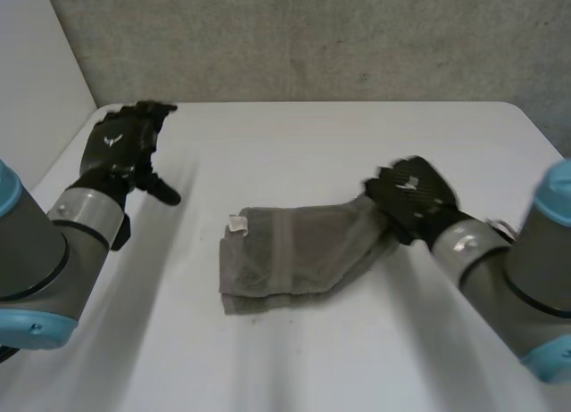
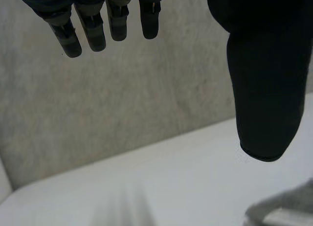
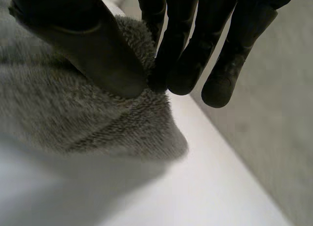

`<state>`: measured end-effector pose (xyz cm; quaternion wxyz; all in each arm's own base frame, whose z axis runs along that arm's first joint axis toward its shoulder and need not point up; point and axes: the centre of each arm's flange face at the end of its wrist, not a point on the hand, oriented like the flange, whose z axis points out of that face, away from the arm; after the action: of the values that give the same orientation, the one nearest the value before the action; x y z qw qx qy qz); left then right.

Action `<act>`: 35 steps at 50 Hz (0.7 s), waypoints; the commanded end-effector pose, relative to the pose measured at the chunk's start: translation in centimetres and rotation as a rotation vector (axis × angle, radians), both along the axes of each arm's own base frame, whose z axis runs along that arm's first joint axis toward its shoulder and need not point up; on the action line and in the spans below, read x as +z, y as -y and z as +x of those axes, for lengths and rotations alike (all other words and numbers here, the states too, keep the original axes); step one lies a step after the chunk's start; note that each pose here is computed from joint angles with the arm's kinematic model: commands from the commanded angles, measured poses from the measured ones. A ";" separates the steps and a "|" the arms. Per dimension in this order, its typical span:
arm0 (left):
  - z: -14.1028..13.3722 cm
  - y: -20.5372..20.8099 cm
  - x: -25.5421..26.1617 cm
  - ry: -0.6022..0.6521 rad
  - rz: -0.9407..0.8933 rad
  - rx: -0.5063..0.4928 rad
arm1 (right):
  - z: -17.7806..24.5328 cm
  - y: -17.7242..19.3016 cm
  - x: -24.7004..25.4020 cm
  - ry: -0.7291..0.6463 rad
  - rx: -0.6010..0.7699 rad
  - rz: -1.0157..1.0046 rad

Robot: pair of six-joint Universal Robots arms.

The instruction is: Fold the towel.

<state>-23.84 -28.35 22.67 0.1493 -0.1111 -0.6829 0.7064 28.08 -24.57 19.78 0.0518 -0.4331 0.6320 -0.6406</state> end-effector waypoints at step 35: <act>-5.6 -1.3 -3.8 -0.073 0.256 -0.123 | 4.8 -0.1 -0.3 0.325 0.019 0.295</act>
<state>-28.17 -28.24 21.84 0.2260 -0.0874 -0.7195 0.6508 33.34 -23.08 21.62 0.2244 -0.3296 0.6628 -0.6338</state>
